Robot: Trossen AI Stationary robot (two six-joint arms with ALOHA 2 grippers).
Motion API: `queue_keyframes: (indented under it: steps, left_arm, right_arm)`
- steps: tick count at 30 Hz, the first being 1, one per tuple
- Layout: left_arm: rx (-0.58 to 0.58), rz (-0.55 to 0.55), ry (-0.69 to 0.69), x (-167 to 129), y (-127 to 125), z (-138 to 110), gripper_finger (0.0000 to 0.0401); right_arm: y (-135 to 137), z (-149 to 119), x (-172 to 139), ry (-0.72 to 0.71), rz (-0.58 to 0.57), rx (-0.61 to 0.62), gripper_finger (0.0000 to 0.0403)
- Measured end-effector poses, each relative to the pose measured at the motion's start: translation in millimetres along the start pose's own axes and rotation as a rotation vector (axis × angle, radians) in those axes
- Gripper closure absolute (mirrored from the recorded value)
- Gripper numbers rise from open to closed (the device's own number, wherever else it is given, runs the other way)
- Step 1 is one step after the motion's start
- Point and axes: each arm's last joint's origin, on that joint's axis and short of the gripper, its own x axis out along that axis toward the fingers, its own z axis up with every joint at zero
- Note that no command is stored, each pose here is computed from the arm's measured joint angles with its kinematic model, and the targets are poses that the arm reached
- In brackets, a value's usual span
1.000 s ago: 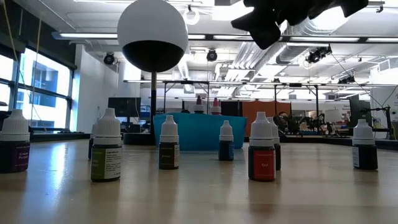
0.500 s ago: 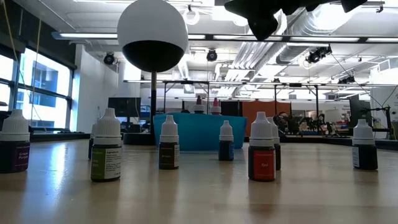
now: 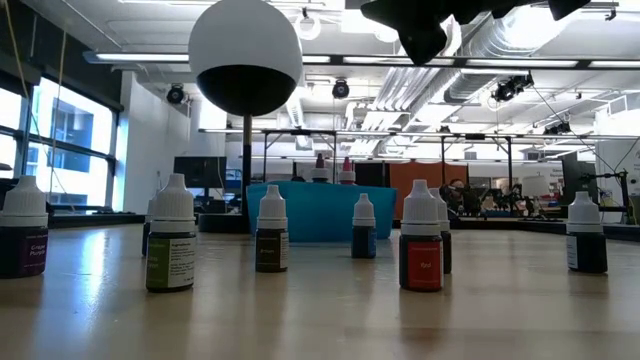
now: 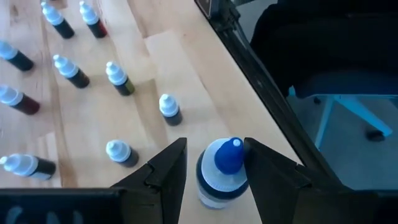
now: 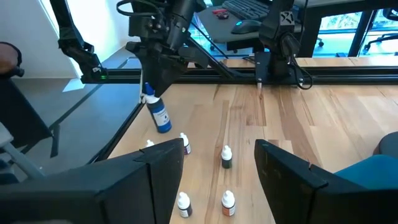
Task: Pick & Place food coloring
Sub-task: Put the large blue food coloring bottle into the bin
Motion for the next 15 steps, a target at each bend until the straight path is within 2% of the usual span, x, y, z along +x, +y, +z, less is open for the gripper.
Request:
queue_keyframes:
  steps: [8, 15]
  left_arm:
    - [0.029, 0.003, -0.007, 1, 0, 0, 0.0248]
    - [0.035, 0.021, -0.013, -12, 7, 1, 0.0248]
  right_arm:
    - [0, 0, 0, 0.001, 0.001, 0.0, 0.0212]
    - [0, 0, 0, 0.001, 0.001, 0.0, 0.0212]
